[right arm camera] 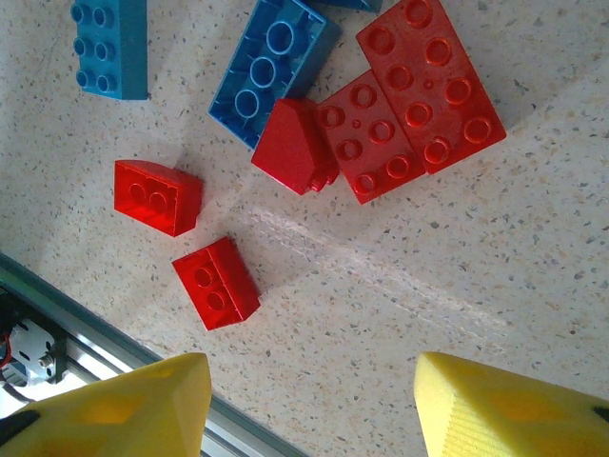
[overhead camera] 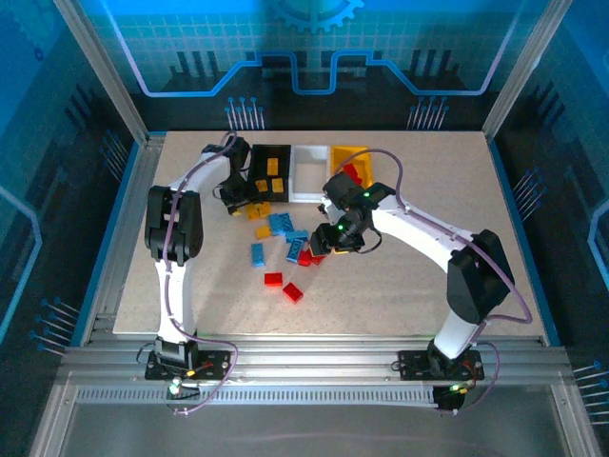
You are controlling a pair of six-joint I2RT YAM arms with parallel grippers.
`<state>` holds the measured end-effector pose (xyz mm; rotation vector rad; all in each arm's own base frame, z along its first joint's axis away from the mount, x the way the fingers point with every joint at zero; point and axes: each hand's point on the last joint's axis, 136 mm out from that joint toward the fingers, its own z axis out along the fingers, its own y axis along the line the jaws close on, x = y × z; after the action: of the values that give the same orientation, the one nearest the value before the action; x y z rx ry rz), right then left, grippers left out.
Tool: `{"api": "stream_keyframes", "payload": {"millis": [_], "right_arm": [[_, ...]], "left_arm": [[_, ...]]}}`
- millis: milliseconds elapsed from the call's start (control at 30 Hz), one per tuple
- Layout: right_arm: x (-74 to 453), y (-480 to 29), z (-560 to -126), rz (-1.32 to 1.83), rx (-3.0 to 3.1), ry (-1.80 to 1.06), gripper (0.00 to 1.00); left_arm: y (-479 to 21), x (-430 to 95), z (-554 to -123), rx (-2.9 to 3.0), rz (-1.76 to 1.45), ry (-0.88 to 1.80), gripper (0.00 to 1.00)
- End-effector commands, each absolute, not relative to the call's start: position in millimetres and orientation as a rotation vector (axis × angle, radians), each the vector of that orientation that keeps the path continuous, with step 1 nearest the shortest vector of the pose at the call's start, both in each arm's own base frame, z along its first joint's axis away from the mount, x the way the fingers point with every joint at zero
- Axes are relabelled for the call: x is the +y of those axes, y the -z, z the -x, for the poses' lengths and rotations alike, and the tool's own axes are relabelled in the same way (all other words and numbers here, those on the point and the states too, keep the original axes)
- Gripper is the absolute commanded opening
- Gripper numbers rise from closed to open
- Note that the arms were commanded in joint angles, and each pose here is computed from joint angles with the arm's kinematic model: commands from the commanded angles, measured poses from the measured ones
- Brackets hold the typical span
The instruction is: Sort the legos into containers by color
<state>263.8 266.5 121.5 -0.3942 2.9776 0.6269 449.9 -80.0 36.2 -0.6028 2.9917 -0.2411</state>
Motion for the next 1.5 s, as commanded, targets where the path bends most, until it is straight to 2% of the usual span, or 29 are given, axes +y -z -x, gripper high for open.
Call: {"api": "stream_keyframes", "payload": {"millis": [0, 333, 500, 633, 800, 967, 1233, 1467], "right_arm": [[267.2, -123.4, -261.9, 0.392, 3.0, -0.639, 0.6], [266.3, -124.6, -257.2, 0.385, 2.998, -0.634, 0.6], [264.7, -125.1, -254.6, 0.381, 2.997, -0.625, 0.6], [263.9, -126.6, -252.4, 0.381, 2.991, -0.62, 0.6], [262.6, -126.0, -251.6, 0.372, 2.983, -0.625, 0.6], [263.3, -124.0, -250.8, 0.367, 2.977, -0.64, 0.6], [262.6, -124.9, -249.0, 0.358, 2.965, -0.651, 0.6], [251.4, -137.8, -243.3, 0.324, 2.944, -0.624, 0.6]], "left_arm": [[-19.9, -70.9, -443.0, 3.023, 0.631, 0.198, 0.52], [-9.3, -71.3, -432.4, 3.039, 0.652, 0.214, 0.47], [-7.4, -69.1, -430.2, 3.042, 0.661, 0.221, 0.35], [-13.1, -67.6, -425.8, 3.037, 0.653, 0.221, 0.33], [-32.4, -68.0, -410.5, 3.026, 0.652, 0.25, 0.33], [-76.9, -75.5, -403.6, 2.945, 0.637, 0.352, 0.34], [-140.9, -95.8, -456.4, 2.812, 0.551, 0.47, 0.36], [-128.4, -107.5, -512.7, 2.802, 0.511, 0.449, 0.35]]}}
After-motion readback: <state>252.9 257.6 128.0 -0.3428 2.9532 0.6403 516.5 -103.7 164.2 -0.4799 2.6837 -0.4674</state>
